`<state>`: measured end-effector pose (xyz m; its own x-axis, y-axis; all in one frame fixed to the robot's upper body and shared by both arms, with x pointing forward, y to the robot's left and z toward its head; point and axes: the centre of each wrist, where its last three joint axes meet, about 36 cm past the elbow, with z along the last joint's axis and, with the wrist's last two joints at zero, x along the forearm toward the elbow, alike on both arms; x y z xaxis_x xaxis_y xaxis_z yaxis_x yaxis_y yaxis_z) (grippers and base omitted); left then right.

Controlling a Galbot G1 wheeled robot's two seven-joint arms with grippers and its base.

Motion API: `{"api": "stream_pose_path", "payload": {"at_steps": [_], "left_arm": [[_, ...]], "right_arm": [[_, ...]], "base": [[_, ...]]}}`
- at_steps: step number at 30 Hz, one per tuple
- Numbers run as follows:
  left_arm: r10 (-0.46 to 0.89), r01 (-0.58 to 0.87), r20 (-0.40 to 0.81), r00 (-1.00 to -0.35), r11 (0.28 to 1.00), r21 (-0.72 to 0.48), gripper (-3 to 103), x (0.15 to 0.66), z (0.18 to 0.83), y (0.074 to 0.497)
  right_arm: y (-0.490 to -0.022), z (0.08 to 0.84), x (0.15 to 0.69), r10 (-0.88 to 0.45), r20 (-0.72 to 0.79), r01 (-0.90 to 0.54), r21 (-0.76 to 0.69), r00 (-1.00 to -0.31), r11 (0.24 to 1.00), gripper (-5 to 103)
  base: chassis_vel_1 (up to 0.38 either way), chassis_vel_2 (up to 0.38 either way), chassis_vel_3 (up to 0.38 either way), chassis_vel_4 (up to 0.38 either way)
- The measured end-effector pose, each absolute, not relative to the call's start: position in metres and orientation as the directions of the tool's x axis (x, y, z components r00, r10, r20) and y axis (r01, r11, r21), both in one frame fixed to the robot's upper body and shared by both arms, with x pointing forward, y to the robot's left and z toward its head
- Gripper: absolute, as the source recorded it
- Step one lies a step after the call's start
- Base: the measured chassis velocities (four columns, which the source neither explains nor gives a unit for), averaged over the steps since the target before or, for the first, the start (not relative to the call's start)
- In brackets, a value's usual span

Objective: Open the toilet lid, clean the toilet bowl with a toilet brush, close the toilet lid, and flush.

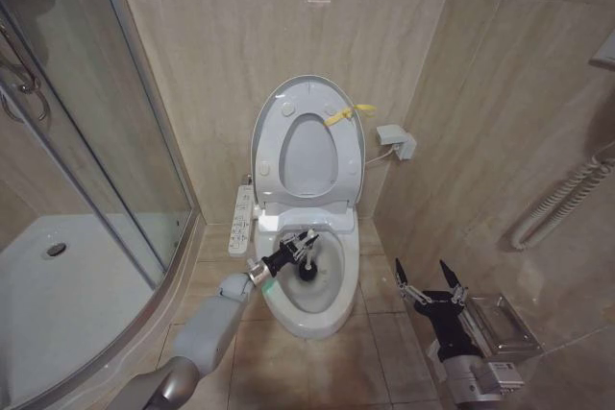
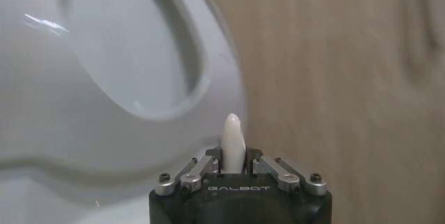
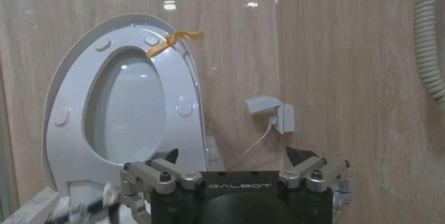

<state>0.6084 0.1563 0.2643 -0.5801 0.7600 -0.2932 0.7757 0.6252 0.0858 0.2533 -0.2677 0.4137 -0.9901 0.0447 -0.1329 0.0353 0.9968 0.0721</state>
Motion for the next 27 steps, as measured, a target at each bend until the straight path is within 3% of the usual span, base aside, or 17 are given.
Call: {"api": "stream_pose_path", "payload": {"at_steps": [6, 12, 19, 27], "left_arm": [[0.618, 0.694, -0.399, -0.678, 0.717, -0.07, 22, 0.614, 0.27, 0.128], [0.599, 0.675, -0.364, -0.713, 0.728, -0.124, 22, 0.599, 0.25, 0.132], [0.658, 0.707, -0.303, -0.69, 0.703, -0.083, 22, 0.583, 0.23, 0.145], [0.726, 0.743, -0.292, -0.623, 0.665, 0.069, 22, 0.594, 0.242, 0.151]], "right_arm": [[-0.268, 0.414, 0.253, 0.045, -0.133, 0.035, 0.072, -0.99, 0.997, 100], [-0.268, 0.414, 0.253, 0.045, -0.133, 0.035, 0.072, -0.99, 0.997, 100], [-0.268, 0.414, 0.253, 0.045, -0.133, 0.035, 0.072, -0.99, 0.997, 100], [-0.268, 0.414, 0.253, 0.045, -0.133, 0.035, 0.072, -0.99, 0.997, 100]], "base": [[0.0, 0.0, 0.0, 0.0], [0.0, 0.0, 0.0, 0.0], [0.0, 0.0, 0.0, 0.0], [0.0, 0.0, 0.0, 0.0]]}}
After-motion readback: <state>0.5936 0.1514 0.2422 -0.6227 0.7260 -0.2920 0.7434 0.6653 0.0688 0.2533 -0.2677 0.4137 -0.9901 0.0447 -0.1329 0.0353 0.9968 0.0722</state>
